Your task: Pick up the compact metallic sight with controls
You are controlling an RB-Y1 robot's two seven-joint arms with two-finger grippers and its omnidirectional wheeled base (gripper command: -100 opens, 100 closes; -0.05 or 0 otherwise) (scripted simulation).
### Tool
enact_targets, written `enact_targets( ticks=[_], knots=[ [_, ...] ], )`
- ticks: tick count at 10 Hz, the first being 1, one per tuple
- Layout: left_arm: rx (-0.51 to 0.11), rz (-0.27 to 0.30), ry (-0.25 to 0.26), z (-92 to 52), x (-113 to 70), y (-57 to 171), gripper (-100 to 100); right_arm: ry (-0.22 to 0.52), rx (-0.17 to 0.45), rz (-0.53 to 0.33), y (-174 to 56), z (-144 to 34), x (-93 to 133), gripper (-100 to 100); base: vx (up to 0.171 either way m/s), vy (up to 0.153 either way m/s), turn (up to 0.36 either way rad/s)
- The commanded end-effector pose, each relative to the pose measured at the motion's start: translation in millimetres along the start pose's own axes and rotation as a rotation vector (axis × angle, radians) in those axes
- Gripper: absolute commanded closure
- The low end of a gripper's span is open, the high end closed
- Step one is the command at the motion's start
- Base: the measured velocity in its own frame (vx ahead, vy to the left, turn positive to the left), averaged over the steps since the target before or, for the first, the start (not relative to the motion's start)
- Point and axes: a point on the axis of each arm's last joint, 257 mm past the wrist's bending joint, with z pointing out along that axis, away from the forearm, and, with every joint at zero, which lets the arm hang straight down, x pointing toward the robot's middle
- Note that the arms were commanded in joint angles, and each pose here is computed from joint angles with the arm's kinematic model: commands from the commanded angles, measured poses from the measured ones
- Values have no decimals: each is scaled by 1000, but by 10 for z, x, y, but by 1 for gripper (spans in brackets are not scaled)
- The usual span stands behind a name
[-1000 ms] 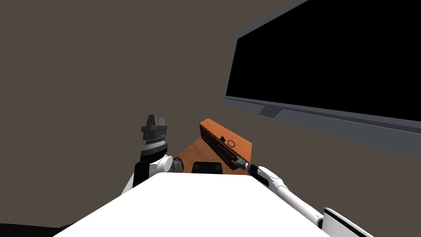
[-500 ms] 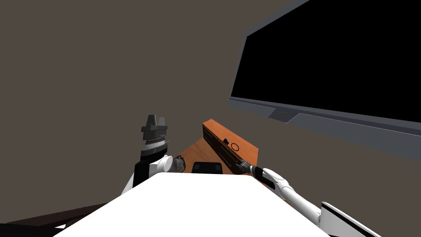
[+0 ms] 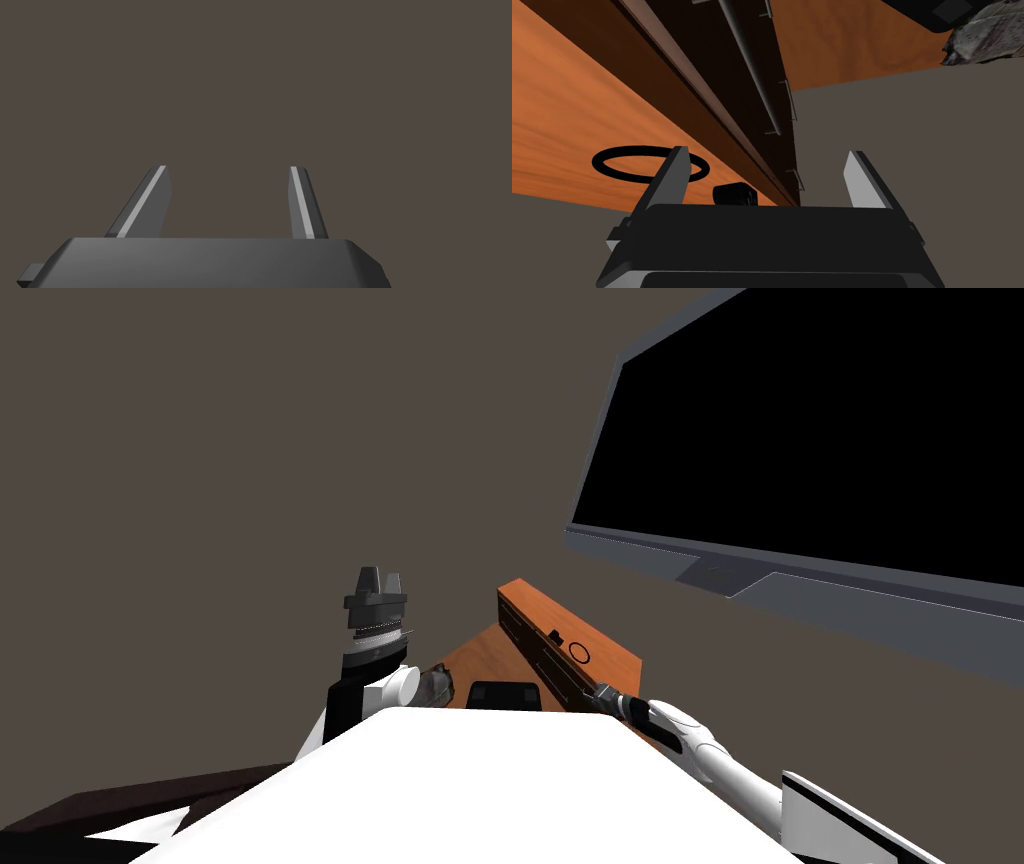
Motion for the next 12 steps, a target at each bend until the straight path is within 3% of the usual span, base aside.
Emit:
enact_targets(
  ticks=[1, 5, 8, 12],
  knots=[
    [0, 0, 0, 0, 0, 0, 0, 28, 15, -6, -102, -57, 118, -100, 61, 26, 154],
    [0, 0, 0, 0, 0, 0, 0, 134, 65, -49, -471, -320, 466, -100, 99, 48, 217],
    [0, 0, 0, 0, -1, 0, 0, 142, 71, -45, -496, -343, 504, -100, 57, 22, 26],
    [0, 0, 0, -1, -1, 0, 0, 204, 106, -71, -750, -537, 661, -100, 123, 63, 223]
  ],
)
